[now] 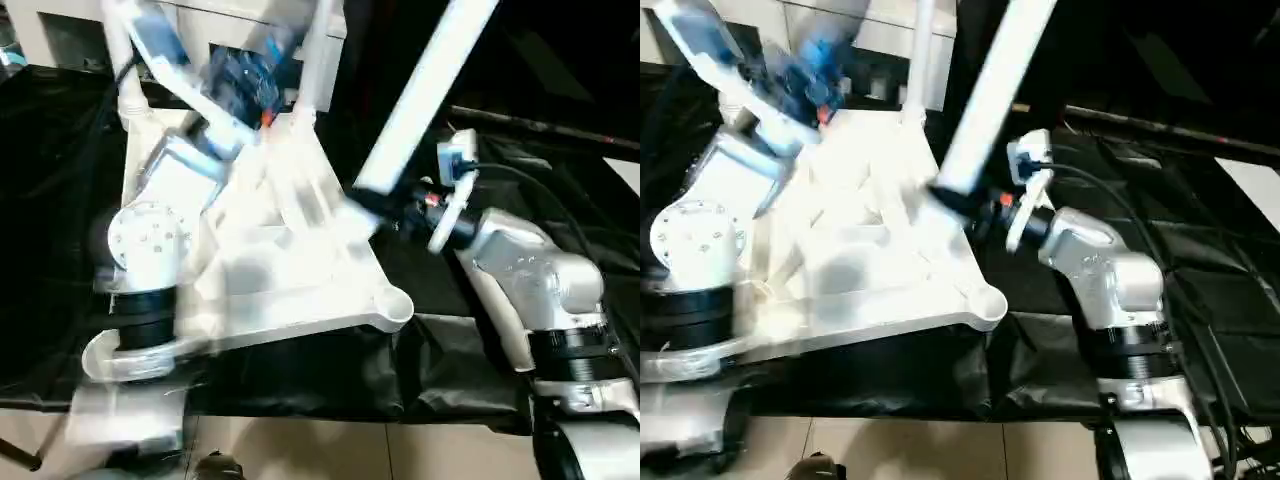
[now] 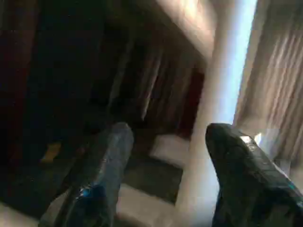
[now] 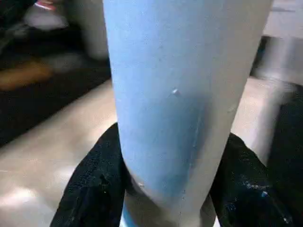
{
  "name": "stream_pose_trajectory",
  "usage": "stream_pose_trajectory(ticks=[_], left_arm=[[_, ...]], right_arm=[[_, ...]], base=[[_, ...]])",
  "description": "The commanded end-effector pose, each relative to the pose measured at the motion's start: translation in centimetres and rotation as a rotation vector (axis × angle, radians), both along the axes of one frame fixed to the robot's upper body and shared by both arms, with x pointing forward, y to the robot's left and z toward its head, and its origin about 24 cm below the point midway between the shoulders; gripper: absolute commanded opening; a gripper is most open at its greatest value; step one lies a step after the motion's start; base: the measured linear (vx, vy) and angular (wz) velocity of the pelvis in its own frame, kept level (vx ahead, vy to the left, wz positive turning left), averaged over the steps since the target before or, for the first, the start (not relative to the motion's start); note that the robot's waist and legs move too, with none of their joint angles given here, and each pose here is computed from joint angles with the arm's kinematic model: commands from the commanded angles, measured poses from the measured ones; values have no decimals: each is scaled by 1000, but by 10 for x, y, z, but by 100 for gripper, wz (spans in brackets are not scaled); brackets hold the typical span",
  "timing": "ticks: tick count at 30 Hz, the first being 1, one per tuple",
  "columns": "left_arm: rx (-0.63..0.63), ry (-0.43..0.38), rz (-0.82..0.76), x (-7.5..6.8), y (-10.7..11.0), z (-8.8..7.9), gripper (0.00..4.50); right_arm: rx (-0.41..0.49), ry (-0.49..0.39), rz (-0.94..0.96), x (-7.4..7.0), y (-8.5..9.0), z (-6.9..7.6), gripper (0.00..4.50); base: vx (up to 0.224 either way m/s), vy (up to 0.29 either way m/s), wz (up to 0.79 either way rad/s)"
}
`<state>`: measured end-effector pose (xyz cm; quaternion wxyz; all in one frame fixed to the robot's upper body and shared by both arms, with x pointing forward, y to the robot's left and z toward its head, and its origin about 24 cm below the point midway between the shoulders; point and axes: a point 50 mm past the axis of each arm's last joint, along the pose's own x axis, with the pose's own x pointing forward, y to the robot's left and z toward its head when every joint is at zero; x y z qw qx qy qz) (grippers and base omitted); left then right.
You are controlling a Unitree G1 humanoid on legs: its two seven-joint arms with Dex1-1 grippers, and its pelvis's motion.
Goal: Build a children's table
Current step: Insert table leg to table base
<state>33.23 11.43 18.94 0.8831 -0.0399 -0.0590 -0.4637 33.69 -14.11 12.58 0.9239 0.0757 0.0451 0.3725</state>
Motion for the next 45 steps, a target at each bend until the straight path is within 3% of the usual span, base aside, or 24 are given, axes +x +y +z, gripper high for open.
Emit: stream_pose_trajectory(ticks=[1, 6, 7, 13, 28, 34, 45], left_arm=[[155, -5, -101, -6, -17, -20, 301], [386, -2, -239, -22, -20, -55, 301], [461, 26, -321, -32, -21, -72, 301], [569, 94, -367, -38, -19, -96, 261], [709, 230, -272, -38, -15, -110, 141], [771, 218, -236, -37, -14, -115, 98], [704, 263, -300, -44, -19, -107, 18]], right_arm=[[-47, -22, -124, 0, -17, -6, 193], [-100, 17, -202, -7, -27, -23, 193], [-121, 34, -217, -12, -29, -29, 193], [-130, 30, -201, -20, -25, -32, 193], [-153, 61, -180, -32, -20, -37, 193], [-158, 60, -169, -33, -16, -38, 193], [-163, 70, -165, -32, -17, -38, 193]], base=[[0, 0, 0], [0, 0, 0], [0, 0, 0], [0, 0, 0], [0, 0, 0], [0, 0, 0], [0, 0, 0]])
